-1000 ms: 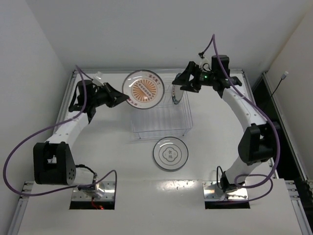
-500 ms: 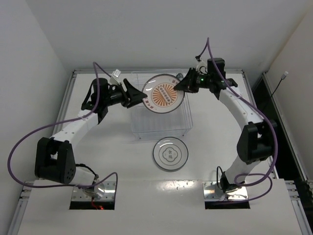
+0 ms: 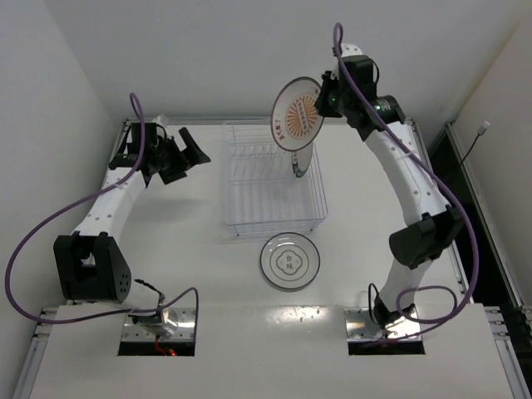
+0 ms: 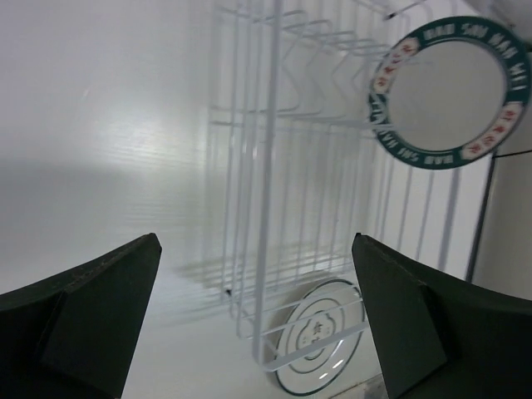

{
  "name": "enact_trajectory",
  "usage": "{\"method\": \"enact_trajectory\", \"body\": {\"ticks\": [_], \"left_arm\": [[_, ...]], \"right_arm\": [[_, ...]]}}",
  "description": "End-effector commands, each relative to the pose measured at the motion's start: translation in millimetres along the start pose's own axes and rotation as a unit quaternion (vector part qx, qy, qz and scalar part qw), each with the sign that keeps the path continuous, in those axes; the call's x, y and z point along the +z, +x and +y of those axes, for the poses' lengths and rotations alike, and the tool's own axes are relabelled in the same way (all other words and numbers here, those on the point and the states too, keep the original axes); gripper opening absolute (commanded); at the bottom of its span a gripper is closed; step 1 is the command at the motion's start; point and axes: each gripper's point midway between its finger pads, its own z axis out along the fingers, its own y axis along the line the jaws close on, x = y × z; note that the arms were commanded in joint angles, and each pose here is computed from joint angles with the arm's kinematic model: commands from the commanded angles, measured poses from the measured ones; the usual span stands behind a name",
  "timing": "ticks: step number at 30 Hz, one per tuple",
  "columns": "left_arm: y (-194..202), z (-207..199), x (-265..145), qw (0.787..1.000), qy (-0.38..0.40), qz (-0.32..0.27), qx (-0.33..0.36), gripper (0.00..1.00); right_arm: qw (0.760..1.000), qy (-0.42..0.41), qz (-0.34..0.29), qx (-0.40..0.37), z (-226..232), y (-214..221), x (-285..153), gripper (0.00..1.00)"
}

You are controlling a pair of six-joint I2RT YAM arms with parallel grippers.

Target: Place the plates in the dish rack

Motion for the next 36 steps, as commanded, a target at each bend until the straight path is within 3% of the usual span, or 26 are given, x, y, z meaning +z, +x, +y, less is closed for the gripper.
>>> {"method": "enact_trajectory", "body": {"ticks": [1, 7, 26, 31, 34, 36], "left_arm": [[2.9, 26.5, -7.9, 0.998, -0.061, 0.007, 0.022, 1.0], [5.8, 34.3, -7.4, 0.997, -0.07, 0.017, 0.028, 1.0], [10.3, 41.5, -13.4, 0.996, -0.084, 0.026, 0.029, 1.0], [14.5, 43.4, -14.7, 0.995, -0.088, 0.034, 0.026, 1.0], [14.5, 43.4, -14.7, 0.995, -0.088, 0.034, 0.026, 1.0], [13.2, 41.5, -17.1, 0.995, -0.086, 0.03, 0.028, 1.0]], "right_arm": [[0.991, 0.113, 0.019, -0.07, -23.2, 14.9, 29.8, 0.0], [0.972, 0.202, 0.014, -0.121, -41.0, 20.9, 45.1, 0.0], [0.946, 0.236, 0.051, -0.215, -14.9, 73.8, 96.9, 0.0], [0.94, 0.241, 0.081, -0.229, -5.1, 107.2, 114.8, 0.0], [0.941, 0.234, 0.1, -0.222, -4.9, 120.1, 116.2, 0.07], [0.952, 0.21, 0.097, -0.198, 4.9, 111.4, 104.7, 0.22]]}}
